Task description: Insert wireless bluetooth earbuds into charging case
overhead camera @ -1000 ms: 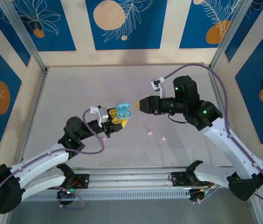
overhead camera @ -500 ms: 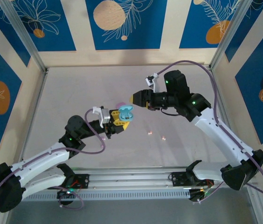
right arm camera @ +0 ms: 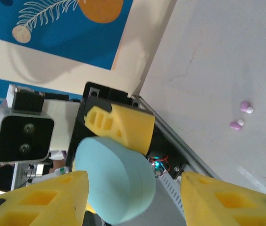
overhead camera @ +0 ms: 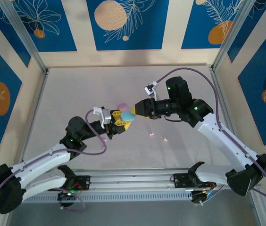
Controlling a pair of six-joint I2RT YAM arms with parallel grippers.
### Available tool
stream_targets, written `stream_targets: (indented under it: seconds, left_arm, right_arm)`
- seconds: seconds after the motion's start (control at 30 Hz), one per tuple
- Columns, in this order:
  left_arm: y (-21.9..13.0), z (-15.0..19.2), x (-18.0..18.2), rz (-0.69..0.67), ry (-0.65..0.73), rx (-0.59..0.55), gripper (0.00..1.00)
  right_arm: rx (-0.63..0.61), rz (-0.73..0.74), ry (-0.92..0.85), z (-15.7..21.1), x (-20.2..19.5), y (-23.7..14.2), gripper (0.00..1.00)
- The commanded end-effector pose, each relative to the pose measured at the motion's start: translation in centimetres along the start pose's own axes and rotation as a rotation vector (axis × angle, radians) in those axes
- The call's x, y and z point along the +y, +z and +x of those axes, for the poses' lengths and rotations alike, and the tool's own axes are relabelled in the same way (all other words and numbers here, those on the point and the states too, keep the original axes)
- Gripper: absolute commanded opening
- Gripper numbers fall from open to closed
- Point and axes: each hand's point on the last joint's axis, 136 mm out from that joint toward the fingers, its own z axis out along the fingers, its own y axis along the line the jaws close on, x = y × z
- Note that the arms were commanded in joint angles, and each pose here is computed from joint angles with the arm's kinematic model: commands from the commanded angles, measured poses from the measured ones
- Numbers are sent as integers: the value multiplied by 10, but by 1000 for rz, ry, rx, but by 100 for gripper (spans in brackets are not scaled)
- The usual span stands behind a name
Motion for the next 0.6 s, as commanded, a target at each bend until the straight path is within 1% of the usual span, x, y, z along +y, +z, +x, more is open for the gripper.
stream_targets:
  seconds: [0.0,0.17,0.4,0.47,0.5,0.57]
  left_arm:
    - [2,-26,-6,22,23,-79,24]
    - [4,-29,-8,35,20,-90,24]
    - [5,-27,-9,49,7,-88,24]
    - [5,-28,-9,51,9,-89,24]
    - [5,-27,-10,53,8,-86,24]
    - [5,-27,-9,52,5,-85,25]
  right_arm:
    - [62,-159,30,11,19,1,56]
    - [131,-245,98,18,20,10,55]
    - [166,-292,116,17,23,17,50]
    - [163,-286,121,16,21,18,48]
    - [163,-284,125,17,20,19,47]
    - [155,-274,133,15,17,20,41]
